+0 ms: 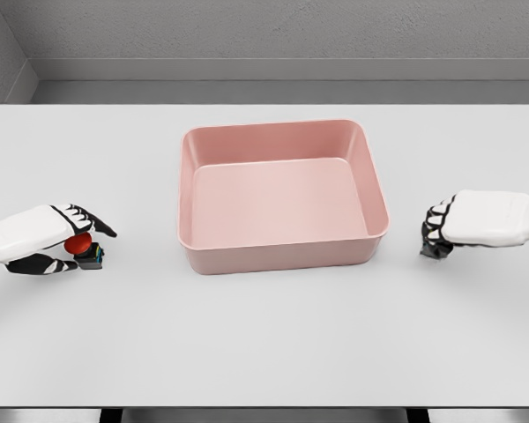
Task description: Put the industrial switch in the basket with both arms
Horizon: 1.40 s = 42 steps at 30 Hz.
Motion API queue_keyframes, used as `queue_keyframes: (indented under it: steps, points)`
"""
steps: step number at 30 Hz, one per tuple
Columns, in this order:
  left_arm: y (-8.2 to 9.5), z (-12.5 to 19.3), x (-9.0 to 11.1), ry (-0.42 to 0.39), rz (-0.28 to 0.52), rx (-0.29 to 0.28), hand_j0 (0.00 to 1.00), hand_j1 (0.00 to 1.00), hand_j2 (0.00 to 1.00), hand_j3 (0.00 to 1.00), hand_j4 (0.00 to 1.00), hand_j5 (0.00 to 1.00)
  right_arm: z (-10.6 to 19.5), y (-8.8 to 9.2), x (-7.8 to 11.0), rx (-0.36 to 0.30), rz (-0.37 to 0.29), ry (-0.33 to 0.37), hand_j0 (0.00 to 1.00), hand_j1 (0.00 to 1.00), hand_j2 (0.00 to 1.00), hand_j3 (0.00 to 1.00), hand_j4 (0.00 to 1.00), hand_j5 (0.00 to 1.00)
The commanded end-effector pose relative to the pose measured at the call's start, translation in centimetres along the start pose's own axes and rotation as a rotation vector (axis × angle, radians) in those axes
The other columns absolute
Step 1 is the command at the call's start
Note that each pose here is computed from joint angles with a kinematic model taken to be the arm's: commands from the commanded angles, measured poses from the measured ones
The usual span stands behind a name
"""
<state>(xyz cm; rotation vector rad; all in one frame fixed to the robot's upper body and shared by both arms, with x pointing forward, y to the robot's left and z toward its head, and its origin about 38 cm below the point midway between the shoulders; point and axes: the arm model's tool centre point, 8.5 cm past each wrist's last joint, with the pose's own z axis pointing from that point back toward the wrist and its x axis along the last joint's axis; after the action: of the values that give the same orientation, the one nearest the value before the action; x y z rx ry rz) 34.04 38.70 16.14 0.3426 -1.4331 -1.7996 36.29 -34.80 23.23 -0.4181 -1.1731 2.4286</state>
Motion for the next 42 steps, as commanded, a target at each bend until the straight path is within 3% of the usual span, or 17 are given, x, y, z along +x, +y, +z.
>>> queue_keyframes:
  steps: [1,14,23,24,27,35,37,42]
  points:
    - [0.0,0.0,0.0,0.0,0.005,0.003,0.7,0.7,0.7,0.7,0.7,0.7,0.4,-0.3,-0.3,-0.004,0.0,0.011,0.45,0.45,0.45,0.45,0.45,0.45]
    - [0.0,0.0,0.0,-0.002,0.007,-0.006,0.4,0.4,0.4,0.4,0.4,0.4,1.2,-4.1,-1.4,-0.077,0.066,0.046,0.45,0.45,0.45,0.45,0.45,0.45]
    - [1.0,-0.1,0.1,-0.006,-0.008,0.01,0.4,0.4,0.4,0.4,0.4,0.4,1.4,-6.5,-1.8,-0.102,0.105,0.053,0.45,0.45,0.45,0.45,0.45,0.45]
    - [1.1,-0.2,0.1,-0.009,-0.01,0.014,0.4,0.4,0.4,0.4,0.4,0.4,0.4,-7.5,-1.6,-0.125,0.12,0.031,0.45,0.45,0.45,0.45,0.45,0.45]
    - [1.9,-0.2,0.1,-0.011,-0.023,0.026,0.4,0.4,0.4,0.4,0.4,0.4,-0.3,-8.2,-1.5,-0.118,0.124,0.014,0.45,0.45,0.45,0.45,0.45,0.45]
    - [3.6,-0.1,-0.1,-0.008,-0.051,0.051,0.41,0.41,0.41,0.41,0.41,0.41,-2.4,-11.0,-0.8,-0.175,0.166,-0.036,0.45,0.45,0.45,0.45,0.45,0.45]
    - [4.1,-0.1,-0.1,-0.008,-0.059,0.061,0.41,0.41,0.41,0.41,0.41,0.41,-3.2,-11.3,-0.5,-0.148,0.176,-0.051,0.45,0.45,0.45,0.45,0.45,0.45]
    - [5.2,-0.3,-0.1,-0.012,-0.078,0.08,0.41,0.41,0.41,0.41,0.41,0.41,-4.4,-12.4,0.1,-0.165,0.195,-0.079,0.45,0.45,0.45,0.45,0.45,0.45]
